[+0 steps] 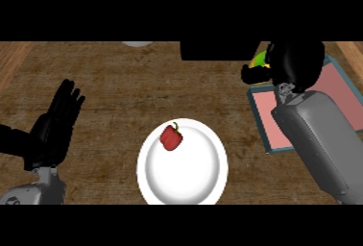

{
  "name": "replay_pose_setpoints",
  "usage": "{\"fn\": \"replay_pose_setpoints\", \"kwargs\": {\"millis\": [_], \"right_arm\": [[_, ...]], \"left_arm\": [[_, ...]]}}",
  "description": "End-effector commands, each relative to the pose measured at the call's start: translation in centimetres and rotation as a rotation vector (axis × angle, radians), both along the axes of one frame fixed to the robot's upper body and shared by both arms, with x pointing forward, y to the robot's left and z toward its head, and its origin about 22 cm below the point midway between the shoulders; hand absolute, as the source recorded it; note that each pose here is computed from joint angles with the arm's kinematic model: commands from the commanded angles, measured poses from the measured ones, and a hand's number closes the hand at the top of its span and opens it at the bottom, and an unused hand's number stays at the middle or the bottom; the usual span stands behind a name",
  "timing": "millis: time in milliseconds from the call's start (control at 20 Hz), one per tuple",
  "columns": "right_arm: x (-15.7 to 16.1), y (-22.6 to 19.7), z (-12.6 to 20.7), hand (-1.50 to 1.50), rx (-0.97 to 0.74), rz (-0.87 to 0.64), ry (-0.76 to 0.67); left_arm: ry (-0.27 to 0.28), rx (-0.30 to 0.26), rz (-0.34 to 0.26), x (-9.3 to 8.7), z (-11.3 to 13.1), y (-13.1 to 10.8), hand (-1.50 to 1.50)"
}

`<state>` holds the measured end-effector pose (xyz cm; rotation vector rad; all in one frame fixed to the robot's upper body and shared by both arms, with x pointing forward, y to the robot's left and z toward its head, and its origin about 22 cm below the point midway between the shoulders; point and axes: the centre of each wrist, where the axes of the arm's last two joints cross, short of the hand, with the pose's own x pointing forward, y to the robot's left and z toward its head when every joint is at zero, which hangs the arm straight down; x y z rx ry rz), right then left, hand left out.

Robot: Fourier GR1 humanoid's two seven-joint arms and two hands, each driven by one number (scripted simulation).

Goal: Pick the lemon from the plate and place it in the cardboard box

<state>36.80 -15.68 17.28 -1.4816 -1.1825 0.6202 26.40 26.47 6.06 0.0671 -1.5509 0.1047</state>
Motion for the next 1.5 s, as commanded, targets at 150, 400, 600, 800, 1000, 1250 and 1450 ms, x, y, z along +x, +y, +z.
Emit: {"fn": "replay_pose_setpoints", "kwargs": {"millis": [150,400,600,800,1000,1250,1450], "right_arm": [[1.3,-5.9,-6.4,-1.5,-0.048,-0.128,0.469],[1.7,-7.0,-8.9,-1.5,0.088,-0.051,0.317],[1.8,-7.8,-5.3,-1.5,0.096,0.015,0.05],[1.6,-9.8,-1.2,-1.5,0.174,0.081,-0.247],[0.9,-7.4,-0.8,-1.5,0.391,0.098,-0.329],[-0.7,-7.8,0.6,-1.5,0.72,0.089,-0.496],[-2.8,-11.8,-0.4,-1.5,0.818,0.102,-0.58]], "left_arm": [[-0.009,0.008,-0.008,-0.9,-0.5,-0.1,0.0],[0.007,0.01,-0.025,-0.3,-1.5,-1.2,0.0],[-0.002,0.0,-0.004,0.7,-0.1,0.0,0.0],[0.012,-0.008,-0.004,-0.6,-1.3,-1.1,0.0],[-0.002,0.005,0.008,-0.2,0.2,0.4,0.0],[0.007,-0.01,0.022,0.3,0.3,-0.5,0.0],[0.021,0.007,0.024,-0.5,-1.3,0.4,0.0]]}}
